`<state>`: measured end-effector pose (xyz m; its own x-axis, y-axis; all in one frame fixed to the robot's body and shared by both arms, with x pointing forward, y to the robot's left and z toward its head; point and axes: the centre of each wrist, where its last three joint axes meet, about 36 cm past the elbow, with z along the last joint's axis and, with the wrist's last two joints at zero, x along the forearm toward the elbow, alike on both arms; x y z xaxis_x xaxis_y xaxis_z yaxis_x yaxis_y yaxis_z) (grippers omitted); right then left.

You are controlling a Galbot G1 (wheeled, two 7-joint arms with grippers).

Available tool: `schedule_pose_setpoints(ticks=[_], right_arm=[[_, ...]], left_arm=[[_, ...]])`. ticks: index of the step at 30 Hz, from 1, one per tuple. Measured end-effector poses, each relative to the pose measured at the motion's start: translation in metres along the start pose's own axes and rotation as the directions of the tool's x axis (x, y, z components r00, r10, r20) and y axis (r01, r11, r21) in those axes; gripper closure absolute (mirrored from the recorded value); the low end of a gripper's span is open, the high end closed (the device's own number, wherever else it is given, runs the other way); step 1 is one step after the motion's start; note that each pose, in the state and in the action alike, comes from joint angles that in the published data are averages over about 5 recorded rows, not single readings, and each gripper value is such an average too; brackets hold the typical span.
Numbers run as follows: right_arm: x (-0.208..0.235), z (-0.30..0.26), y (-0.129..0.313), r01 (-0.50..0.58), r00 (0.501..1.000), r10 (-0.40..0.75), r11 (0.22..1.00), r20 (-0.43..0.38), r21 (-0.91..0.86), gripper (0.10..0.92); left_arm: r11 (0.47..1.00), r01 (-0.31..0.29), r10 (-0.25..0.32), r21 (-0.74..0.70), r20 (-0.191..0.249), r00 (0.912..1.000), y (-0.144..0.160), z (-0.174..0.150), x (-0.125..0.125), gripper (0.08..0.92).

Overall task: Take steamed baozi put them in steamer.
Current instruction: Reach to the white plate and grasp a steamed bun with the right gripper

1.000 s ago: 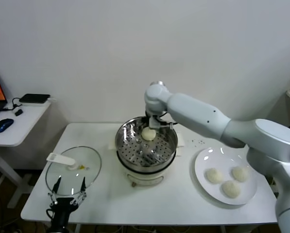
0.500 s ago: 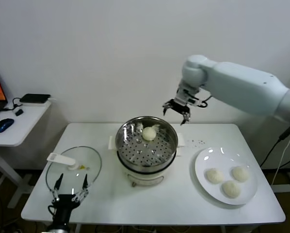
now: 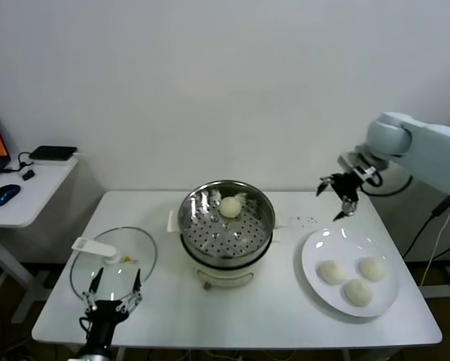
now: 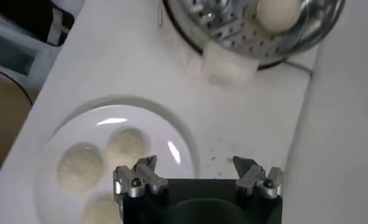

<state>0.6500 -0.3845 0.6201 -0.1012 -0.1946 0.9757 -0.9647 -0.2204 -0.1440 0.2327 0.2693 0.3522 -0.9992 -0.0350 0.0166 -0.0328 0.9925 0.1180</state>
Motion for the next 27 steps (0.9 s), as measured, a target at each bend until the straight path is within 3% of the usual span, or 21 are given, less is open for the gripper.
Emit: schedule_pose_setpoints(ticks=[12, 27], right_arm=[[-0.077, 0.022, 0.036, 0.08, 0.997, -0.081, 0.991, -0.008, -0.106, 0.2], [-0.129, 0.03, 0.057, 0.11, 0.994, -0.113, 0.982, -0.007, -0.154, 0.2]], left_arm=[[1.0, 0.0, 0.0, 0.001, -0.002, 1.0, -0.001, -0.002, 0.004, 0.177], [1.0, 0.001, 0.0, 0.006, -0.017, 0.9999, -0.003, 0.003, 0.006, 0.177]])
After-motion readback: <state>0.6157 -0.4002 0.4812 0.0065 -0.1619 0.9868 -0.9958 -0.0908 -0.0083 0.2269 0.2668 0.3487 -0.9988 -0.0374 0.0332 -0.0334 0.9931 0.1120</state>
